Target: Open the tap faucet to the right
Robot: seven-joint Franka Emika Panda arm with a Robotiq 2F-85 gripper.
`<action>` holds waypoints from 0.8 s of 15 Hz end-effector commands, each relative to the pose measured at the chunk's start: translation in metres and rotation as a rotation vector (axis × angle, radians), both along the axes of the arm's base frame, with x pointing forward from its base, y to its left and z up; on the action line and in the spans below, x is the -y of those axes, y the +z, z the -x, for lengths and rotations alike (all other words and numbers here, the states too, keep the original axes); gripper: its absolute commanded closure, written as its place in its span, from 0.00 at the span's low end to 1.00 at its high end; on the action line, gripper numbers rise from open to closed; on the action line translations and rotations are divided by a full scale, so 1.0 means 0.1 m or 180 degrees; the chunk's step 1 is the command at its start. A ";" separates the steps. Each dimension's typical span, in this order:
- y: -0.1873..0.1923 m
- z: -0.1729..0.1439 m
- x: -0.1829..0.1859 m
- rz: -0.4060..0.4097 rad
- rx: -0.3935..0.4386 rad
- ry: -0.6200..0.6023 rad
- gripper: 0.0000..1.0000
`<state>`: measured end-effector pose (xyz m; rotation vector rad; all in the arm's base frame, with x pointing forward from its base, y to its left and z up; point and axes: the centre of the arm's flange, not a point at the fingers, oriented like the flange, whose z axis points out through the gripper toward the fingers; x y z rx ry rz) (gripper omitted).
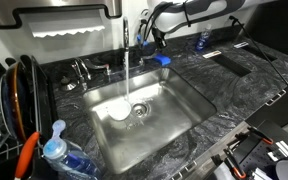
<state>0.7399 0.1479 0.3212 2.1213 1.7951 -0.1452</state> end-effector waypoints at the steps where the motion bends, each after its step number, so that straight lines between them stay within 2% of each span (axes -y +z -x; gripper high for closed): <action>1: 0.02 0.08 -0.05 -0.0034 -0.0069 -0.0103 0.97; 5: 0.02 0.09 -0.06 -0.0045 -0.0059 -0.0129 0.97; 6: 0.02 0.09 -0.06 -0.0047 -0.0070 -0.0129 0.64; 8: 0.03 0.10 -0.07 -0.0055 -0.0083 -0.0125 0.57; 12: 0.05 0.15 -0.14 -0.0063 -0.0119 -0.0122 0.29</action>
